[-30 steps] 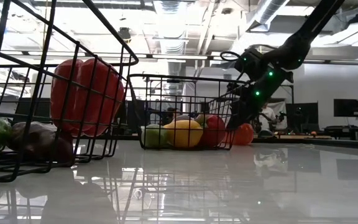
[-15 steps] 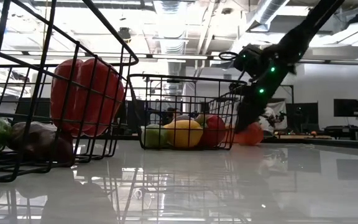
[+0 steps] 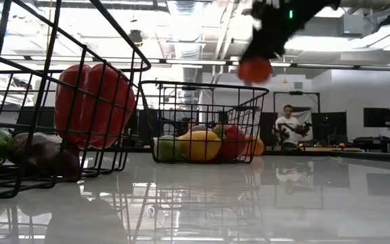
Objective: Sort produce into baskets
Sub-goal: Put the orange pumpkin into the bottom black wire basket
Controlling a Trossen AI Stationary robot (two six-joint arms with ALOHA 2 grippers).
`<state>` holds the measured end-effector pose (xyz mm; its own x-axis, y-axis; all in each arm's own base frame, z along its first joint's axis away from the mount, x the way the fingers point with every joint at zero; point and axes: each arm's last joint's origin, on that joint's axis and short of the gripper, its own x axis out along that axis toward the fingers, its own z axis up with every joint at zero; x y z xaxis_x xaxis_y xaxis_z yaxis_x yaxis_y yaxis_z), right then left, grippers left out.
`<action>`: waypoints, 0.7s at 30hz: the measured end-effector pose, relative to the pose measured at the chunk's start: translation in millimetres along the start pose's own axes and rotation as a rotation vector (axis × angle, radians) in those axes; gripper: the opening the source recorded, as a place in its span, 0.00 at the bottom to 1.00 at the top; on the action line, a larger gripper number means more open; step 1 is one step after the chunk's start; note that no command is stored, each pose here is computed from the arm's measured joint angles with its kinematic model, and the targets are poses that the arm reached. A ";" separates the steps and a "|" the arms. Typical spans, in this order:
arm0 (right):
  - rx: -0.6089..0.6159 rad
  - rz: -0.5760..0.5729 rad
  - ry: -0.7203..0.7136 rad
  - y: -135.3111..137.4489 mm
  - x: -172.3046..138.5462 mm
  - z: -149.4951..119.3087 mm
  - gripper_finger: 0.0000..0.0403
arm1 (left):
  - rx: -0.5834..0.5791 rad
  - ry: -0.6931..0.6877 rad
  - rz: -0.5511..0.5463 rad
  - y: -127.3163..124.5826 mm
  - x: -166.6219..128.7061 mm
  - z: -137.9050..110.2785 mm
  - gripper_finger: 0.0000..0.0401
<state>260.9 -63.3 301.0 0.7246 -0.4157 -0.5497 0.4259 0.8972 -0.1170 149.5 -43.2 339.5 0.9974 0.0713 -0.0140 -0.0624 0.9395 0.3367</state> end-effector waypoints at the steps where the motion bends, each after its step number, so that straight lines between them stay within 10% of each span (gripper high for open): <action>1: 0.002 0.061 -0.052 11.1 -4.2 4.5 0.79 | -0.001 -0.002 0.001 0.1 0.0 0.2 0.62; 12: -0.163 0.527 -0.498 150.6 5.3 18.6 0.81 | -0.040 -0.019 0.000 0.4 -0.1 1.9 0.62; 21: -0.320 0.632 -0.546 224.1 40.0 28.4 0.81 | -0.031 -0.010 -0.003 0.1 0.0 0.9 0.62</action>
<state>400.7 116.9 276.3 0.9645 0.2306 -0.1290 -0.2528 0.9476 -0.1956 149.5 -43.4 340.4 0.9979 0.0652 -0.0058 -0.0603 0.9498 0.3071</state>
